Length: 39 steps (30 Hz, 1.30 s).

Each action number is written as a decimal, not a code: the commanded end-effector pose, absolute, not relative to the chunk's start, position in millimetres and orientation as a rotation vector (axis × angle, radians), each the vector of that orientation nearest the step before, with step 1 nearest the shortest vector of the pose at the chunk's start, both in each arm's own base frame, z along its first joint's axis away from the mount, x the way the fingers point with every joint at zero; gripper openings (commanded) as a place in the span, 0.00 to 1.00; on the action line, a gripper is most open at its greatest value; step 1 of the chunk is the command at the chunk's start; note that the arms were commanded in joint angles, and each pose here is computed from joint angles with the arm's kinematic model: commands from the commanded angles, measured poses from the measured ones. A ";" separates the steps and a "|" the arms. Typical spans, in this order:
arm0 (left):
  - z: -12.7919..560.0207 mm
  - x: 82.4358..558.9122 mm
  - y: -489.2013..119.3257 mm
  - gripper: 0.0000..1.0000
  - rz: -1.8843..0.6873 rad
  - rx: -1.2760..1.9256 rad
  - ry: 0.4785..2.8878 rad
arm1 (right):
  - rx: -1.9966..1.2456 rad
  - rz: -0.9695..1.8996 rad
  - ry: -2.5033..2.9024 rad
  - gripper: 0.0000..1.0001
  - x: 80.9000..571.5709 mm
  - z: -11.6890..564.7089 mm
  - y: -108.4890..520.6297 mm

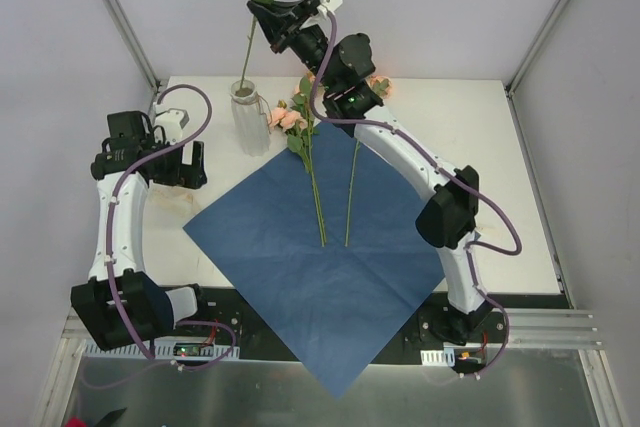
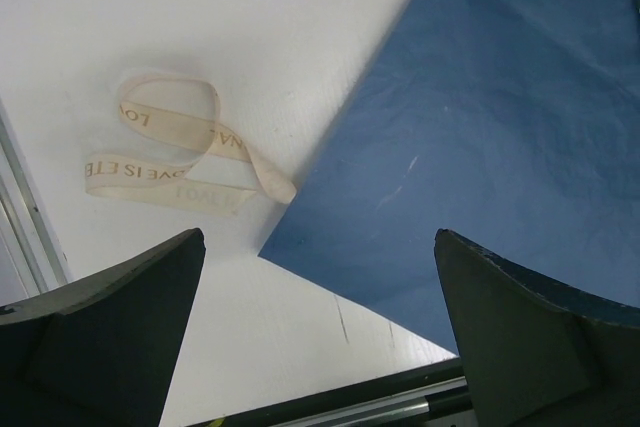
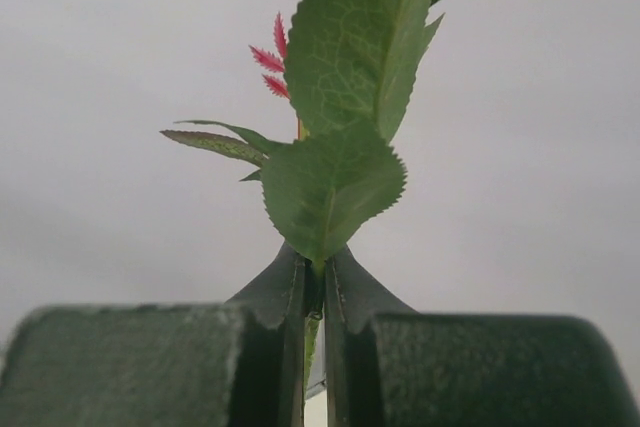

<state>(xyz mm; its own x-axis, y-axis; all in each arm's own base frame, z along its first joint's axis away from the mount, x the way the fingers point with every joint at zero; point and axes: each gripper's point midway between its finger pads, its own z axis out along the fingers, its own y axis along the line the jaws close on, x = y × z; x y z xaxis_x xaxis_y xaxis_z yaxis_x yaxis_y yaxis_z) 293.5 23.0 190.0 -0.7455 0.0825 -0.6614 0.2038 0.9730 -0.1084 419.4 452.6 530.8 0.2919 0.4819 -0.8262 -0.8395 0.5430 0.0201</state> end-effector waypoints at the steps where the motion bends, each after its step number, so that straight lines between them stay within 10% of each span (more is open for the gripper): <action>1: 197.0 281.0 11.2 0.99 -0.269 0.305 2.372 | -0.379 0.840 0.661 0.01 412.9 587.2 430.6; 24: 190.8 291.0 15.7 0.99 -0.294 0.228 2.418 | -0.467 0.842 1.006 0.02 456.9 449.5 489.6; 31: 194.7 291.4 16.8 0.99 -0.280 0.229 2.408 | -0.533 0.858 1.205 0.50 442.3 420.9 493.0; 35: 194.8 290.9 17.5 0.99 -0.273 0.235 2.407 | -0.633 0.741 1.383 0.96 432.8 402.0 480.8; 39: 197.9 292.4 17.0 0.99 -0.277 0.225 2.400 | -0.689 0.718 1.465 0.96 412.9 395.0 462.8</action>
